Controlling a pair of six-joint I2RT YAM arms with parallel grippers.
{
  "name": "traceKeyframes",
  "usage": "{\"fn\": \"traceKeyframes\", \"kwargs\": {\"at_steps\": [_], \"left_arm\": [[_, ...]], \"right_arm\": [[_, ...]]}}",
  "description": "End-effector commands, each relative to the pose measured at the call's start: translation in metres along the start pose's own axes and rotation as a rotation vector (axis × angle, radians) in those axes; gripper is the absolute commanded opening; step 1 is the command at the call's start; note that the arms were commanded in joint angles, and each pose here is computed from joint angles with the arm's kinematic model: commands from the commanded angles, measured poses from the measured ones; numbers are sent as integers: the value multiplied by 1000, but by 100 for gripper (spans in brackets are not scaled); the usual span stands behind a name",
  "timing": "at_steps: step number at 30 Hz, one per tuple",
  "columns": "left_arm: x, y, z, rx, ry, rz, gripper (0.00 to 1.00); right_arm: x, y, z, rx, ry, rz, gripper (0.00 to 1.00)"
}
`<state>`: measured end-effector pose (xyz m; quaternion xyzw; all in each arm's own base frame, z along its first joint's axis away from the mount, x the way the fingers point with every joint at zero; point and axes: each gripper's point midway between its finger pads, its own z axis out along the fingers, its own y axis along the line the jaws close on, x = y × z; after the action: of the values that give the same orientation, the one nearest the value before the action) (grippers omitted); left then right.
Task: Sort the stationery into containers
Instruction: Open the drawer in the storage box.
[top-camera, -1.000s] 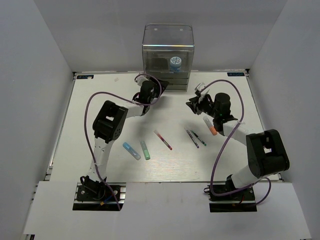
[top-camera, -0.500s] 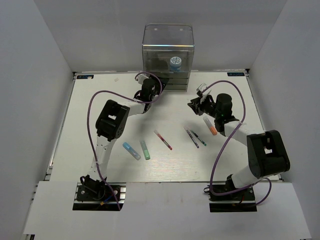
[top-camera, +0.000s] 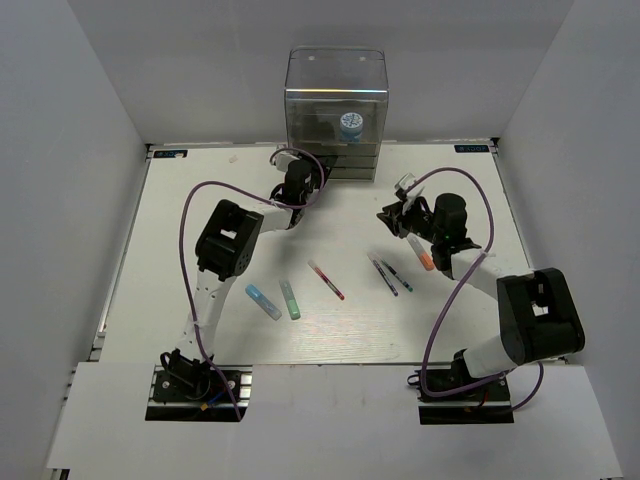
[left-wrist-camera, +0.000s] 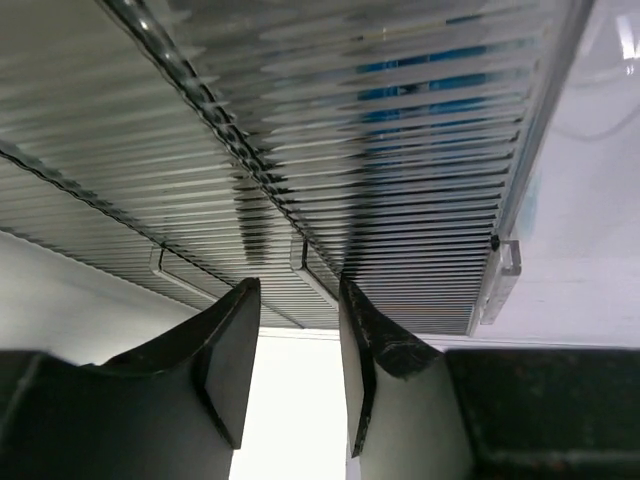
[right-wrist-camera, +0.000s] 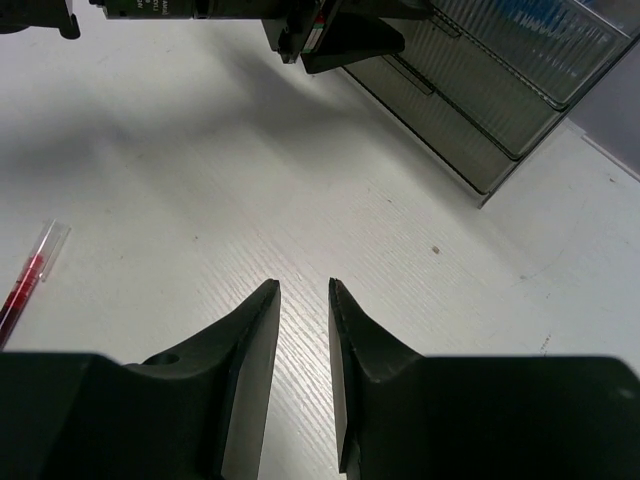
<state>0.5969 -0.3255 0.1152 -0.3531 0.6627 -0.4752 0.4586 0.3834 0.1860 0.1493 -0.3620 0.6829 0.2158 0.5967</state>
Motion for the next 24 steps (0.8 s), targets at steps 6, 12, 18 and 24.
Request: {"fn": "traceKeyframes", "kwargs": {"at_steps": [6,12,18,24], "left_arm": [[-25,-12,6,45,-97,-103,25],[-25,0,-1,28,-102,-119,0],[-22,8,-25,28,-80,-118,0],[-4,13,-52,33,-12,-113,0]], "right_arm": [[-17,0,-5,-4,-48,-31,31],[-10,3,-8,-3,-34,-35,31],[-1,3,-15,19,-3,-20,39],[8,-4,-23,68,42,20,50]]}}
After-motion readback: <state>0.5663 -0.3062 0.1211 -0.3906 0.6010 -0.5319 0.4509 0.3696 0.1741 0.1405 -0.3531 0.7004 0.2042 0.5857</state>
